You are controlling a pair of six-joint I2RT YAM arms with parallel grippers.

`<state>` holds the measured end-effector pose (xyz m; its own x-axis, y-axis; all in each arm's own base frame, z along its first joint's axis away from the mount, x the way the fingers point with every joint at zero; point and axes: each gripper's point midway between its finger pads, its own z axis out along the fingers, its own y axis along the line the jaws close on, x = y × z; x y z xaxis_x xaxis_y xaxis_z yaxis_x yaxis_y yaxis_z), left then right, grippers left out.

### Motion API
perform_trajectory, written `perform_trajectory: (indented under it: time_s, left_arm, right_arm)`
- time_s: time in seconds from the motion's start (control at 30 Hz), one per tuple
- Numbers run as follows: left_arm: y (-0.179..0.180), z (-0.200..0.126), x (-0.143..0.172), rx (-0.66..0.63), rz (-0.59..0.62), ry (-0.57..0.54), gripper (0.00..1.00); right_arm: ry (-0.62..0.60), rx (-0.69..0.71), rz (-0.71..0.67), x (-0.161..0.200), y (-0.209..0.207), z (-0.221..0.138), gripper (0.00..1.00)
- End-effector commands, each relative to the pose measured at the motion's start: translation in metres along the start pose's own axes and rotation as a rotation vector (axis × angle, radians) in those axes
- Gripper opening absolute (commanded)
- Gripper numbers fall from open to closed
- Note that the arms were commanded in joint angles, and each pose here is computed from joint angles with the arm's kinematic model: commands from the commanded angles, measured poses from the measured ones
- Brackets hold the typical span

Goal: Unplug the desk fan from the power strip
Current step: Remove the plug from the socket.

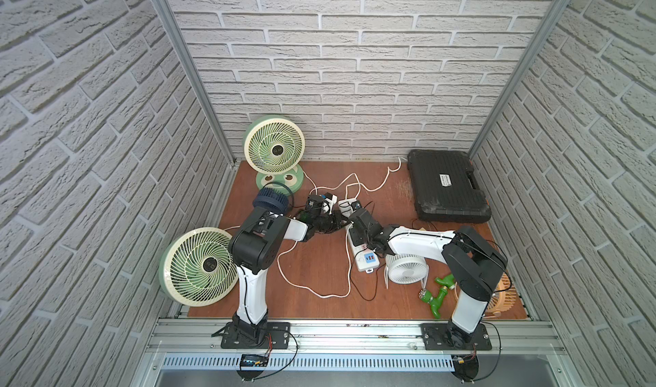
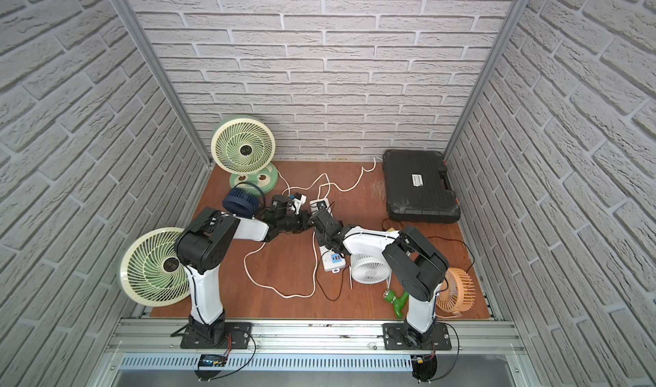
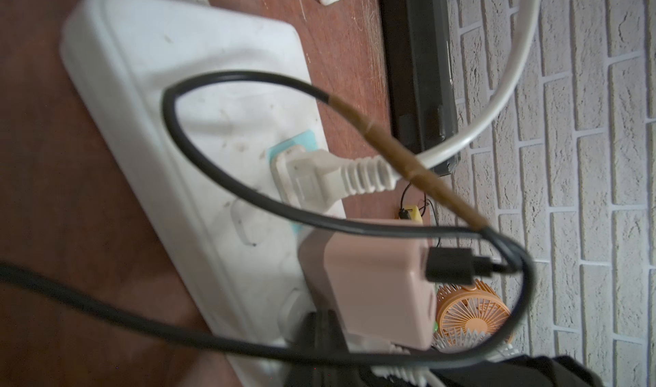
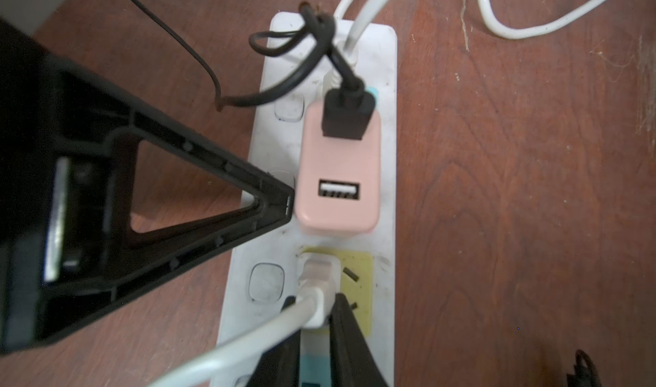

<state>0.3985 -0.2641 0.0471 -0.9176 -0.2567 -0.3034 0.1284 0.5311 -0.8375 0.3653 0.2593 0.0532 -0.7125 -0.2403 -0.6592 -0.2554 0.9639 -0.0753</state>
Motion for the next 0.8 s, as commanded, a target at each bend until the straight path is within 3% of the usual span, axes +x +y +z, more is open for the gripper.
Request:
perform_trajectory:
  time_s: [0.0,0.2,0.43,0.5,0.63,0.77]
  left_arm:
    - [0.041,0.003,0.026,-0.138,-0.078,0.061,0.00]
    - [0.043,0.002,0.028,-0.146,-0.080,0.065,0.00]
    - [0.044,0.002,0.029,-0.152,-0.083,0.066,0.00]
    - [0.043,0.002,0.029,-0.152,-0.082,0.066,0.00]
    - [0.045,0.002,0.029,-0.155,-0.084,0.069,0.00]
    - [0.046,0.002,0.029,-0.158,-0.086,0.070,0.00]
  right_arm:
    - [-0.048,-0.026,-0.007,-0.015,0.016,-0.007,0.13]
    - [-0.038,-0.173,0.185,-0.012,0.011,-0.001,0.12]
    - [-0.022,-0.051,0.072,-0.012,0.016,-0.007,0.11]
    - [-0.025,-0.039,0.103,-0.012,0.008,-0.008,0.11]
    - [-0.015,-0.163,0.248,-0.010,0.002,-0.003,0.11]
    - [-0.006,-0.101,0.173,-0.011,0.003,-0.006,0.11]
